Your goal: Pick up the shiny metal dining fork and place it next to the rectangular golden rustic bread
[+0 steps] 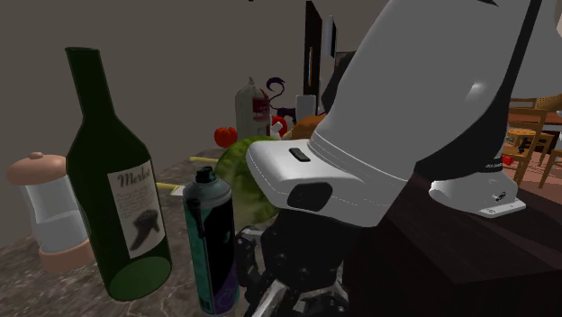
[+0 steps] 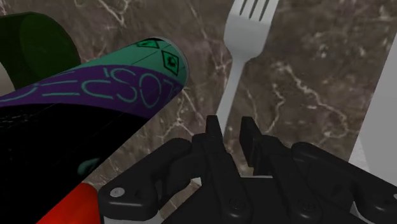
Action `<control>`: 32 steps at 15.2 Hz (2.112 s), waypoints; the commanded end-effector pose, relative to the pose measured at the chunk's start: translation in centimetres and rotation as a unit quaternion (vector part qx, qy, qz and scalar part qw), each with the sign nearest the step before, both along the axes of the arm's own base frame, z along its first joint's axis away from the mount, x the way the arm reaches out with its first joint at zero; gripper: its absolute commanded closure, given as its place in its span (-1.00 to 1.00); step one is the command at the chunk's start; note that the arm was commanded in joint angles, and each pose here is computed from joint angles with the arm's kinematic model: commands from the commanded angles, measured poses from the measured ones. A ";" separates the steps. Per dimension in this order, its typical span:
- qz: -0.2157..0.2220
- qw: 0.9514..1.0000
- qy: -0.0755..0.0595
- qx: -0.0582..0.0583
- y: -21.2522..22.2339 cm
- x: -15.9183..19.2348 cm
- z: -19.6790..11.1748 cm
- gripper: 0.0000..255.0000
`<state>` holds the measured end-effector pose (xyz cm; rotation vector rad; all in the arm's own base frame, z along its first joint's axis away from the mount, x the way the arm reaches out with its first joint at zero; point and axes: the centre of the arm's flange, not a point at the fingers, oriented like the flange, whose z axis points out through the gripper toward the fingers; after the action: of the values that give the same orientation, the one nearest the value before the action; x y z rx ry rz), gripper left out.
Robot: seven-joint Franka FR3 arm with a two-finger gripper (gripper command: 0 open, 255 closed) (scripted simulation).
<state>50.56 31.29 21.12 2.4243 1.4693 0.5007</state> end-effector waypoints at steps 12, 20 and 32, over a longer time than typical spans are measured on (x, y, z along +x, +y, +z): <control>0.029 0.998 0.051 0.036 -3.7 0.0 2.1 -1.00; 0.062 0.990 0.105 0.078 -7.6 1.0 0.1 -1.00; 0.062 0.990 0.105 0.078 -7.4 1.3 -1.2 1.00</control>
<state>51.85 23.91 19.92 2.5845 1.7339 0.4106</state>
